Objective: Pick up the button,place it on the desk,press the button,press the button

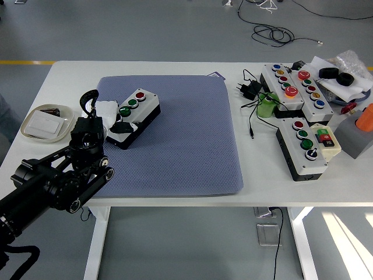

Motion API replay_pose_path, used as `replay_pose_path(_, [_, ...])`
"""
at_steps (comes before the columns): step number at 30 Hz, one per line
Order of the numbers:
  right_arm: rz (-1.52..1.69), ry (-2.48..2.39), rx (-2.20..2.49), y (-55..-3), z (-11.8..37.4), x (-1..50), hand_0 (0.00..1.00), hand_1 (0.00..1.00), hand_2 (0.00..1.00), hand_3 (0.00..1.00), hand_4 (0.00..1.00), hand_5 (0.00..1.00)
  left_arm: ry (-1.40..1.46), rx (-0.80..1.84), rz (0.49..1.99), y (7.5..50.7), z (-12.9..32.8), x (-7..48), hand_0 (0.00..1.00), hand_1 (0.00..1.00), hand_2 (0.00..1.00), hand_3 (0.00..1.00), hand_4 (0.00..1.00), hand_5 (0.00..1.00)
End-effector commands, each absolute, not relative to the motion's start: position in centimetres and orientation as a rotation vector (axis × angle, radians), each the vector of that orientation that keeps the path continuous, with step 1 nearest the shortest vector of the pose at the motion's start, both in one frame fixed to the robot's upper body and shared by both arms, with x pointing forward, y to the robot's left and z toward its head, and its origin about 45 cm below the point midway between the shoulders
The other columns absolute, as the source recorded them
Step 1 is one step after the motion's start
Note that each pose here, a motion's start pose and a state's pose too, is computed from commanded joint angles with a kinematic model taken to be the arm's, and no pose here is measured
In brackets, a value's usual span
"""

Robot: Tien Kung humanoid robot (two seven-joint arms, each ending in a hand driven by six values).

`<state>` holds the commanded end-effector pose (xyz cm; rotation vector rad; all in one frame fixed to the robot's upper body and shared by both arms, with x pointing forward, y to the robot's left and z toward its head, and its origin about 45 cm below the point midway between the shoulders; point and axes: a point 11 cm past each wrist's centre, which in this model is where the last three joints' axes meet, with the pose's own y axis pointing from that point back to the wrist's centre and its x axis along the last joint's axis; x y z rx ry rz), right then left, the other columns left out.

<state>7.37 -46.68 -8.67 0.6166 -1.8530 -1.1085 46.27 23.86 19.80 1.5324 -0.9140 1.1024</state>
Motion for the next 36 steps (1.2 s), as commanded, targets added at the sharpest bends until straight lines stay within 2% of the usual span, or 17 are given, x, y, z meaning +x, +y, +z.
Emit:
replay_pose_path(1, [-1.109,-1.852,0.615,-46.7,-8.7,7.3,0.787,0.797,0.817,0.751,0.412,0.479,-0.918,1.528,1.111,23.9,19.8,46.2,0.485,0.629,0.684,0.728,0.853,0.458])
replay_pose_path(2, [-1.11,-1.851,0.615,-46.7,-8.7,7.3,0.787,0.797,0.817,0.751,0.412,0.479,-0.92,1.526,1.114,23.9,19.8,46.2,0.275,0.446,0.433,0.51,0.767,0.267])
replay_pose_path(7, [-1.109,-1.845,0.613,-46.7,-8.7,7.0,0.787,0.797,0.817,0.751,0.412,0.479,-0.909,1.537,1.105,24.3,19.2,45.8,0.275,0.446,0.433,0.51,0.767,0.267])
replay_pose_path(8, [-1.109,-1.844,0.612,-46.7,-8.7,7.0,0.787,0.797,0.817,0.751,0.412,0.479,-0.913,1.54,1.104,24.4,19.1,45.8,0.258,0.412,0.388,0.471,0.732,0.162])
replay_pose_path(13, [-1.11,-1.841,0.61,-46.6,-8.8,6.8,0.787,0.797,0.817,0.751,0.412,0.479,-0.955,1.535,1.13,24.6,19.2,45.7,0.258,0.412,0.388,0.471,0.732,0.162])
replay_pose_path(14, [-1.11,-1.841,0.609,-46.7,-8.8,6.8,0.787,0.797,0.817,0.751,0.412,0.479,-0.963,1.533,1.134,24.7,19.3,45.7,0.281,0.398,0.366,0.448,0.679,0.096])
replay_pose_path(18, [-1.11,-1.838,0.607,-46.7,-8.8,6.6,0.787,0.797,0.817,0.751,0.412,0.479,-1.005,1.482,1.184,24.9,19.9,45.8,0.281,0.398,0.366,0.448,0.679,0.096])
replay_pose_path(22, [-1.11,-1.834,0.605,-46.7,-8.8,6.4,0.787,0.797,0.817,0.751,0.412,0.479,-1.054,1.368,1.169,24.3,20.2,45.9,0.262,0.383,0.347,0.431,0.693,0.106])
replay_pose_path(25, [-1.11,-1.834,0.604,-46.7,-8.8,6.3,0.787,0.797,0.817,0.751,0.412,0.479,-1.104,1.26,1.138,23.6,20.5,45.9,0.262,0.383,0.347,0.431,0.693,0.106])
replay_pose_path(26, [-1.11,-1.834,0.605,-46.7,-8.8,6.4,0.787,0.797,0.817,0.751,0.412,0.479,-1.122,1.225,1.125,23.3,20.6,45.9,0.267,0.38,0.342,0.43,0.686,0.059])
replay_pose_path(36, [-1.113,-1.843,0.608,-46.7,-8.8,6.7,0.787,0.797,0.817,0.751,0.412,0.479,-1.232,1.03,0.954,21.5,20.9,45.7,0.253,0.378,0.339,0.435,0.657,0.042])
